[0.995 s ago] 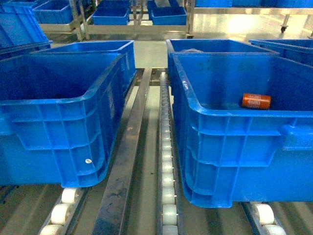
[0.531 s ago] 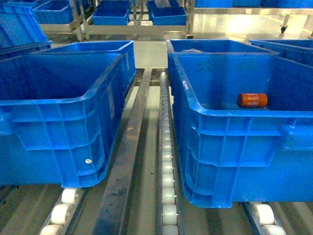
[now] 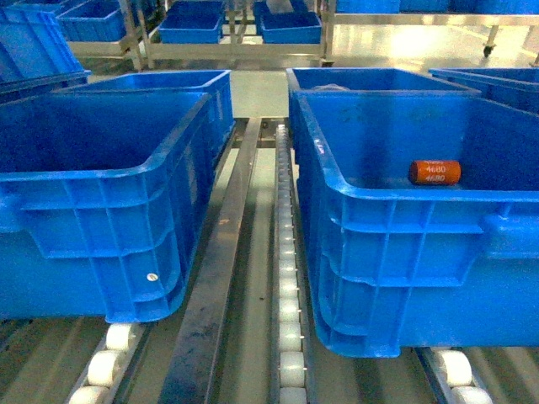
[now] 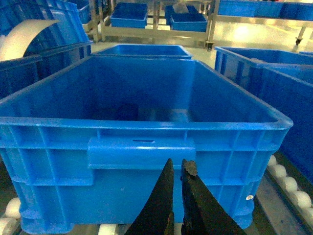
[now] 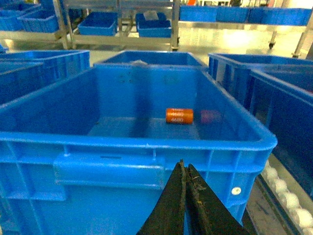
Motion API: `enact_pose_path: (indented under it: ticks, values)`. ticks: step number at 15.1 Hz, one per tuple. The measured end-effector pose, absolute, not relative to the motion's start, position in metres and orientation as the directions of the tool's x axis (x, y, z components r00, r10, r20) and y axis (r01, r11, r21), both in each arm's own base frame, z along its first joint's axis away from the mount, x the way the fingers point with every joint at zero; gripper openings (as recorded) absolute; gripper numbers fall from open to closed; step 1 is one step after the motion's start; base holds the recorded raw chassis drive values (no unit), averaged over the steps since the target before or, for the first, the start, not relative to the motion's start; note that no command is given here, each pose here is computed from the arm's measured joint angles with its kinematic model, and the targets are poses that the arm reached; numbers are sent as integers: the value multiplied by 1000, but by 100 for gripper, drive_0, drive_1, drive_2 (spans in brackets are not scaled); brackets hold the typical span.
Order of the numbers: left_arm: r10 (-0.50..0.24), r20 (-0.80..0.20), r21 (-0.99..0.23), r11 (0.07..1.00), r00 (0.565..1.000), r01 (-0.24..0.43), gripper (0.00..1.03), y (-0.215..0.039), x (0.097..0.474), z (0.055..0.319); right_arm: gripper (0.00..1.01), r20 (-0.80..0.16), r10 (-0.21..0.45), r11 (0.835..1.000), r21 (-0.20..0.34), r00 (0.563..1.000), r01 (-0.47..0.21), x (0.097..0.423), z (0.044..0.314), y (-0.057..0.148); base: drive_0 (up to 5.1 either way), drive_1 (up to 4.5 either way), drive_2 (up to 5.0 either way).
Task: Sort blue parts and orange caps into right shelf containers
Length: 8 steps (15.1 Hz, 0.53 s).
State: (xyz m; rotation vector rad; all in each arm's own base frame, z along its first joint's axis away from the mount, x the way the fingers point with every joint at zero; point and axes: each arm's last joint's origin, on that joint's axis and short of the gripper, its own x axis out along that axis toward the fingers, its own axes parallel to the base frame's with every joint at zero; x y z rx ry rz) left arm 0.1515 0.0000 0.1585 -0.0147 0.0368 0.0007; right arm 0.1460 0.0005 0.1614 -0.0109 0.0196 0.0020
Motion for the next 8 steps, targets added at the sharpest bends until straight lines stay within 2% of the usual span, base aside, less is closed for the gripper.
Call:
enact_pose_path:
  ticks: [1,5,8]
  values:
    - [0,-7,-15,1000,1000,0,2,0,148,163,2,-4,2,1000,-11,1000,-2,143,164,1,0,0,0]
    - [0,-9,-15,1000,1000,-1,2,0,145,164,2,-5,2,1000,-11,1000,-2,140,165,0,0,0,0]
    - [0,5,-15,1000,1000,0,2,0,128,169,2,9,2,1000,-11,1000,-2,125,170,0,0,0,0]
